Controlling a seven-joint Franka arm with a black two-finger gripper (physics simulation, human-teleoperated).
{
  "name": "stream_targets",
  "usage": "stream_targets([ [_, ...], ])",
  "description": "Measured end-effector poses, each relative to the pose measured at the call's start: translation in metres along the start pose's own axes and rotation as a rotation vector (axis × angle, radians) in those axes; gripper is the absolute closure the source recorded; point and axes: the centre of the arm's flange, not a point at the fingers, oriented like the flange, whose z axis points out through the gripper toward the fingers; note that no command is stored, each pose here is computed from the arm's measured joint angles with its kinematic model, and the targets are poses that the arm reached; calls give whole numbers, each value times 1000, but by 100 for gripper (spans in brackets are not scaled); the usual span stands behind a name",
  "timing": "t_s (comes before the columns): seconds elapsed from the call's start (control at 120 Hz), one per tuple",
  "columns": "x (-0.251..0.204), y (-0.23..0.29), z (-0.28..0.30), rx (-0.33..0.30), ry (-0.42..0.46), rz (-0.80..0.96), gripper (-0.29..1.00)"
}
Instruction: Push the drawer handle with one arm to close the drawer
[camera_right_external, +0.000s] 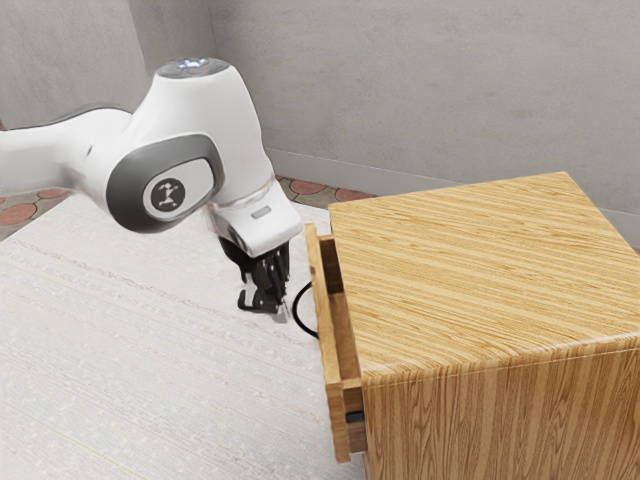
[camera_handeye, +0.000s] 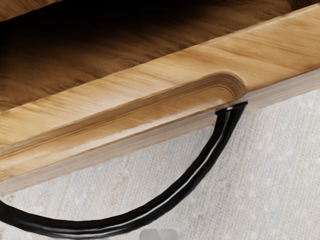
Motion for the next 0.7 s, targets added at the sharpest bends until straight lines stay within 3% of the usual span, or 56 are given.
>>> stream_targets([
  [0.533, 36, -18, 9, 7, 21, 42, 80],
  [0.7, 31, -17, -4, 46, 19, 29, 73],
])
